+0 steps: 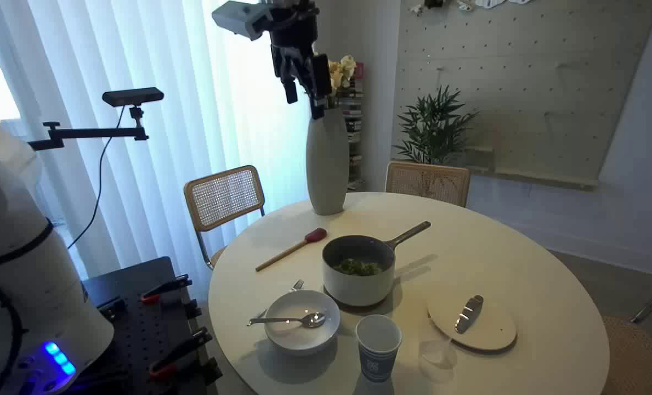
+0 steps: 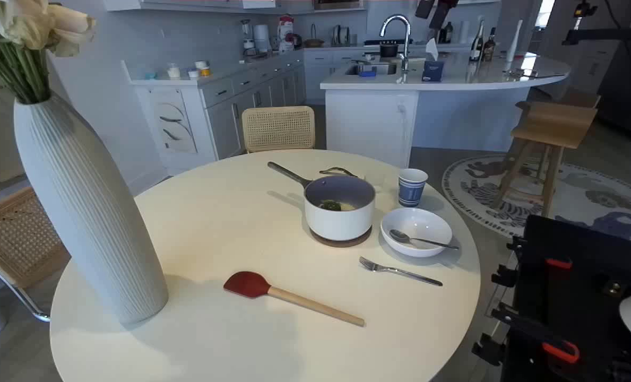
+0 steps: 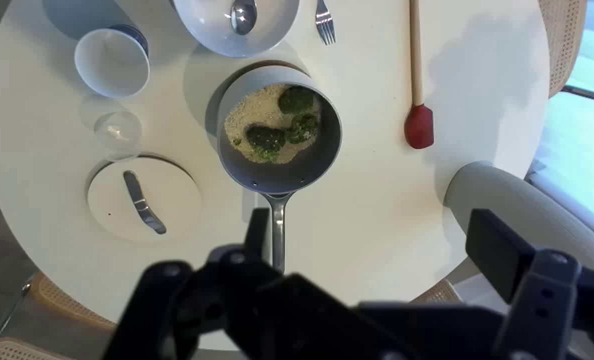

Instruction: Pick the spatula on the table and put it in the pot

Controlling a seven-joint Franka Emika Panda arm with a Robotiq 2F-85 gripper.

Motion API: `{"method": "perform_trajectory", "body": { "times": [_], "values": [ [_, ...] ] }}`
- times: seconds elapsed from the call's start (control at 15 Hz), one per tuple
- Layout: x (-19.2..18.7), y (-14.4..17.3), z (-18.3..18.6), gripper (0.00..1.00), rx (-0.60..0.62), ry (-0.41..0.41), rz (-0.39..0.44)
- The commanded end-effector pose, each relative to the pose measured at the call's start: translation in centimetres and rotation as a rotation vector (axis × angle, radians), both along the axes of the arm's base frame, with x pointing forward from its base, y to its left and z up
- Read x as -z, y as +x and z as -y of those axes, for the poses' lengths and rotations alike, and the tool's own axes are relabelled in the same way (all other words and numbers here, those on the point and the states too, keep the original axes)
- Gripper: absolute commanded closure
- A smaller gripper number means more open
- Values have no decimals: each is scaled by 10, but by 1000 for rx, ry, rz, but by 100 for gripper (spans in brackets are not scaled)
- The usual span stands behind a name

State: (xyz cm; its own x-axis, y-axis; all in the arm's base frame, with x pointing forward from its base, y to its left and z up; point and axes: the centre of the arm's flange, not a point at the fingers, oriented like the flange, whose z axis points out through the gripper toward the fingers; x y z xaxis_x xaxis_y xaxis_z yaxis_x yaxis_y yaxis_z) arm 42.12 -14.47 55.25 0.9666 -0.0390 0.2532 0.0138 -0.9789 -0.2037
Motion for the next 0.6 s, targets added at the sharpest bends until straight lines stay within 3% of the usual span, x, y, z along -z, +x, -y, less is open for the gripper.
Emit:
{"method": "perform_trajectory", "body": {
  "times": [0.0,0.27,0.53],
  "values": [
    [0,0,0,0,0,0,0],
    [13,11,-29,0,-23,-18,-14],
    [39,22,-83,0,-121,-30,-65]
  ]
}}
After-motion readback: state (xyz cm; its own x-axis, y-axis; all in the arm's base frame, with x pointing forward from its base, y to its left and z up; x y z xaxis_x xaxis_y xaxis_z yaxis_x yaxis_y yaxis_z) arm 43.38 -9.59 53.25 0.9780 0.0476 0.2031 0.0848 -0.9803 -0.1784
